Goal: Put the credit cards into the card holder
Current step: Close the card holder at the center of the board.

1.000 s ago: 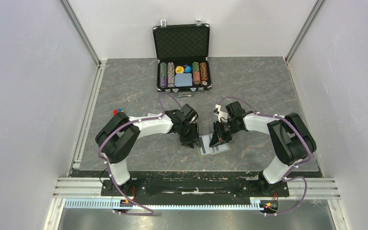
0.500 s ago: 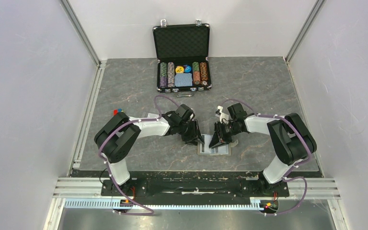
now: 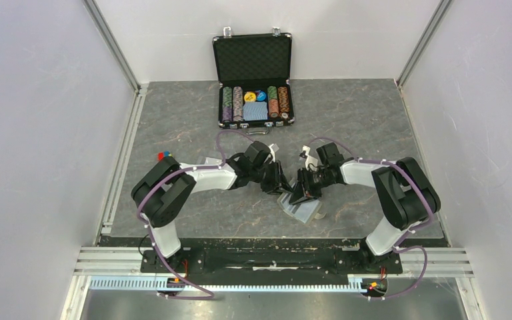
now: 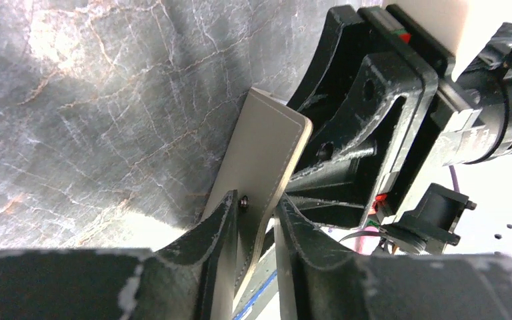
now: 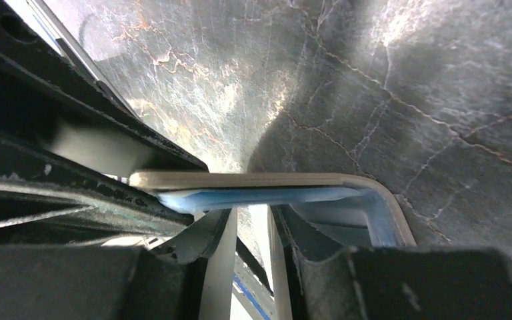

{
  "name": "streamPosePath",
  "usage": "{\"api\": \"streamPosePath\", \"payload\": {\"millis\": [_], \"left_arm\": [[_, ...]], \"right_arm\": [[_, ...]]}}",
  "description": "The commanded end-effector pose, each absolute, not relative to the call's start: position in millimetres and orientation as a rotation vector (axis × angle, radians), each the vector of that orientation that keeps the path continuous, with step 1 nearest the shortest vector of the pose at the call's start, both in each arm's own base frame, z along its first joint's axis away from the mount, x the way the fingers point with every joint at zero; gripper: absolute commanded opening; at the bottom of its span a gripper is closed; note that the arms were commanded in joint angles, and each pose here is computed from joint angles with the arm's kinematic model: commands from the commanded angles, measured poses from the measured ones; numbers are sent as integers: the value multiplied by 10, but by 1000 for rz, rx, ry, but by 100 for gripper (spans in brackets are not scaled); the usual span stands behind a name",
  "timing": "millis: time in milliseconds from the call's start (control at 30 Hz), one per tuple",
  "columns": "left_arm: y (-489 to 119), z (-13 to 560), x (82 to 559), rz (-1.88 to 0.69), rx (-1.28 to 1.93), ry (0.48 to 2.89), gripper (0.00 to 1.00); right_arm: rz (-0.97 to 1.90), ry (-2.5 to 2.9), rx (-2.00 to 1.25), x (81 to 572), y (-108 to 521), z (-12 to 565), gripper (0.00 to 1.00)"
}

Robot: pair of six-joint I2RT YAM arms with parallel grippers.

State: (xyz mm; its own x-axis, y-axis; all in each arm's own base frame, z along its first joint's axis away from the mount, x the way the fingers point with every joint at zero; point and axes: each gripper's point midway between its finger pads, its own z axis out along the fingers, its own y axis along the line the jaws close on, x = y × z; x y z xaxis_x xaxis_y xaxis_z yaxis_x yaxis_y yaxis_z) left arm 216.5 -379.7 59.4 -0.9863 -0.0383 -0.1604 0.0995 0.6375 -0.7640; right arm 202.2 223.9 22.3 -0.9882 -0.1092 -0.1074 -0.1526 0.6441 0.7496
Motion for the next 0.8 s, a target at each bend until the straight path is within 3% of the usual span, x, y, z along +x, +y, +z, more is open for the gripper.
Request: {"api": "streamPosePath", "payload": {"millis": [0, 133, 233, 367, 767], "left_arm": [[-4002, 975, 2164, -1406, 133, 2623, 25], [-3771, 816, 2191, -1144, 162, 2730, 8], [-3596, 833, 2247, -959, 217, 2758, 3], [-3349, 883, 2294, -735, 300, 2789, 3], [-2894, 850, 2416, -209, 522, 2785, 11]], "right_arm": [[1300, 2682, -265, 2278, 2368, 389, 26], [1300, 2656, -268, 2333, 2382, 466, 30], [1287, 2629, -271, 2374, 2384, 544, 37], [1261, 2605, -273, 2424, 2365, 604, 45], [1226, 2607, -284, 2485, 2351, 597, 49]]}}
